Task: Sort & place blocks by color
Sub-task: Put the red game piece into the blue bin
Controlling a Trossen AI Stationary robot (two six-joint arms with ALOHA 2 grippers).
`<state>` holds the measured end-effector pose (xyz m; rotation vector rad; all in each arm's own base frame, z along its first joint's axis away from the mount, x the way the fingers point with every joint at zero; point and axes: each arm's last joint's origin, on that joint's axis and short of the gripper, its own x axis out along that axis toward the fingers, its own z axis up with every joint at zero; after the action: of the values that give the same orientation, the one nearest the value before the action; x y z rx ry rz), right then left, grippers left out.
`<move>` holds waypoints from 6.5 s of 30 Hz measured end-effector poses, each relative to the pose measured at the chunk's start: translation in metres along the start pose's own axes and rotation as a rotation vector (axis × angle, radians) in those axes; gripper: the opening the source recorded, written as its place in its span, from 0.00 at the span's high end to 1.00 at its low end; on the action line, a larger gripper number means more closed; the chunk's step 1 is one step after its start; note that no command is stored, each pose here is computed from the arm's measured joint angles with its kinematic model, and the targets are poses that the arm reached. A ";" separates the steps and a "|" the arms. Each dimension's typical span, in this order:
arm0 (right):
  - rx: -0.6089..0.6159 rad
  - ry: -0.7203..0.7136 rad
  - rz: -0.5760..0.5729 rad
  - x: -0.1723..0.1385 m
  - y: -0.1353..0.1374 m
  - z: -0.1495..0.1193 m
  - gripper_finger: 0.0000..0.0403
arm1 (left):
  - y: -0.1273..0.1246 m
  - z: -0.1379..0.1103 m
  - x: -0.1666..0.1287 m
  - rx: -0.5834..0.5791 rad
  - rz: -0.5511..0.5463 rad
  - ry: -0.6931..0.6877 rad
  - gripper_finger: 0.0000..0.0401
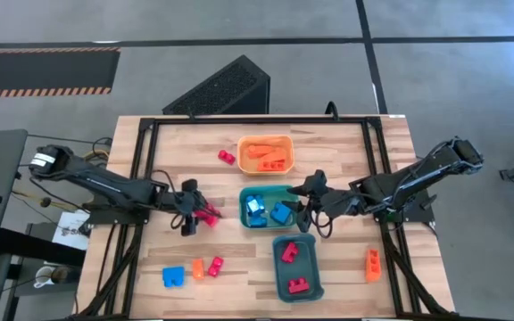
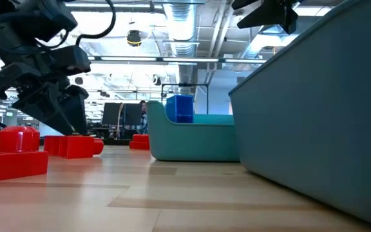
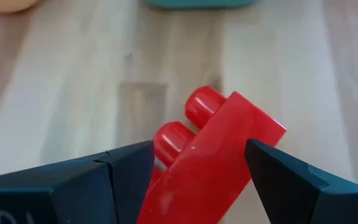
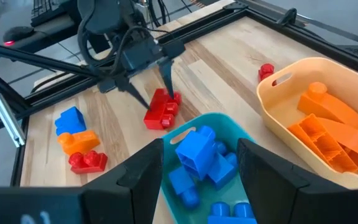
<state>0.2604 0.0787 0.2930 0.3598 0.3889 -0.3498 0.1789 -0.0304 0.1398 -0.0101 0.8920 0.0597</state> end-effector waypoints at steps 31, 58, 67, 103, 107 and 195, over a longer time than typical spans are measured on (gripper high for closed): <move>-0.005 0.009 -0.005 0.000 -0.001 -0.001 0.45 | 0.001 0.028 -0.038 0.123 0.015 -0.050 0.35; 0.006 0.009 -0.005 0.000 -0.001 -0.001 0.45 | -0.004 0.013 0.015 0.361 0.067 0.294 0.17; 0.011 0.010 -0.006 0.000 -0.001 -0.001 0.45 | -0.009 0.049 -0.010 0.391 0.091 0.237 0.19; 0.027 0.019 -0.006 -0.001 0.000 -0.003 0.45 | 0.011 0.054 0.008 0.383 0.023 0.264 0.58; 0.027 0.019 -0.006 -0.001 0.000 -0.003 0.45 | 0.015 0.060 -0.012 0.349 0.101 0.187 0.58; -0.274 -0.232 0.282 0.068 0.053 0.039 0.69 | 0.011 0.085 -0.020 0.065 -0.038 -0.877 0.18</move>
<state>0.3520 0.0920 0.3117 0.1007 0.1515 -0.0588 0.2322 -0.0177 0.2093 0.0563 0.0164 -0.0040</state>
